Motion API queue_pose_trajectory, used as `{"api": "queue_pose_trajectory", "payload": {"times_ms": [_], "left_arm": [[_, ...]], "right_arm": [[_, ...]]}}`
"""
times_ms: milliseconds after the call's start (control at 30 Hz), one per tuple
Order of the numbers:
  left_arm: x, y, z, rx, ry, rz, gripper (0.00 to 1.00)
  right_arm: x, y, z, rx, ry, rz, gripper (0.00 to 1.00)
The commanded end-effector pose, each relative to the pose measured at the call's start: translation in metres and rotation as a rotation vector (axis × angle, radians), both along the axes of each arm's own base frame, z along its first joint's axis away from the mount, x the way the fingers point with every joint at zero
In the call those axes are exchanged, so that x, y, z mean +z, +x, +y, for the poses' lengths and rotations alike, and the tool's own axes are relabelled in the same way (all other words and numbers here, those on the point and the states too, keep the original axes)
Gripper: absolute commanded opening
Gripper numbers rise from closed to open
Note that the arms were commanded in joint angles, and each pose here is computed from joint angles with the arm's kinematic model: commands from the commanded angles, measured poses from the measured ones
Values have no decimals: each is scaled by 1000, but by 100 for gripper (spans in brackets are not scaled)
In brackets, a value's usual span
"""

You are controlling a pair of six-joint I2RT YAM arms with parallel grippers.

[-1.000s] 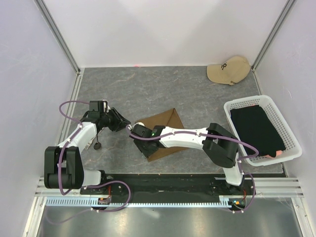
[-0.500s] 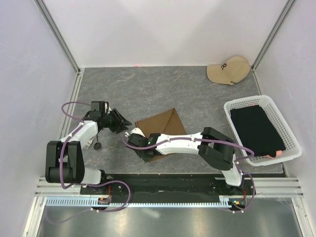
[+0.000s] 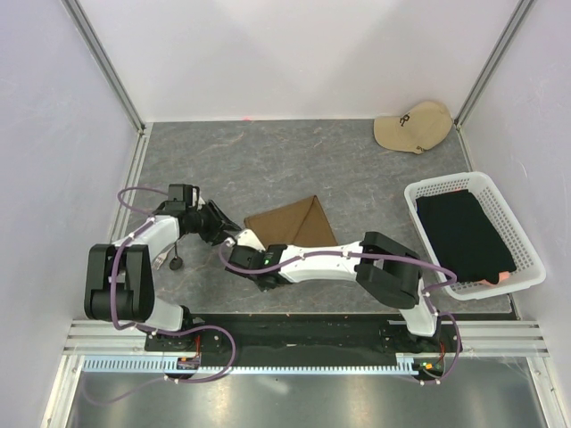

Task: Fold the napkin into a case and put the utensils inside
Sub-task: Pick up the upper triangle-folded napkin from the center of the board.

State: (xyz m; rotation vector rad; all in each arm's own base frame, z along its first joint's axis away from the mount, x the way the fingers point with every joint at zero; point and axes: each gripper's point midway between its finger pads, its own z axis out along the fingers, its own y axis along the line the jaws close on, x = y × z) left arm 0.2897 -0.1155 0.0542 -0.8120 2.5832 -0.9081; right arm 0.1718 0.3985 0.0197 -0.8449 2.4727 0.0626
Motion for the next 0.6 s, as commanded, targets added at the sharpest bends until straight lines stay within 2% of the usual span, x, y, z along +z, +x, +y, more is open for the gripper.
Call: {"api": "queue_pose_trajectory", "payload": {"times_ms": [0, 167, 333, 367, 433, 500, 567], "left_arm": [[5, 2, -12, -52, -30, -22, 48], [1, 1, -28, -73, -50, -6, 48], [2, 5, -38, -72, -61, -24, 49], [3, 6, -38, -70, -58, -31, 52], [5, 10, -40, -63, -67, -46, 53], [5, 13, -44, -67, -70, -54, 60], [-1, 15, -48, -70, -50, -37, 61]], "right_arm": [[10, 7, -30, -58, -29, 5, 0], [39, 8, -24, -60, 96, 49, 0], [49, 14, -28, -76, 145, 73, 0], [52, 15, -29, -78, 156, 73, 0], [54, 16, -30, -79, 173, 85, 0], [56, 16, -28, -78, 187, 88, 0], [58, 17, -27, -79, 197, 90, 0]]}}
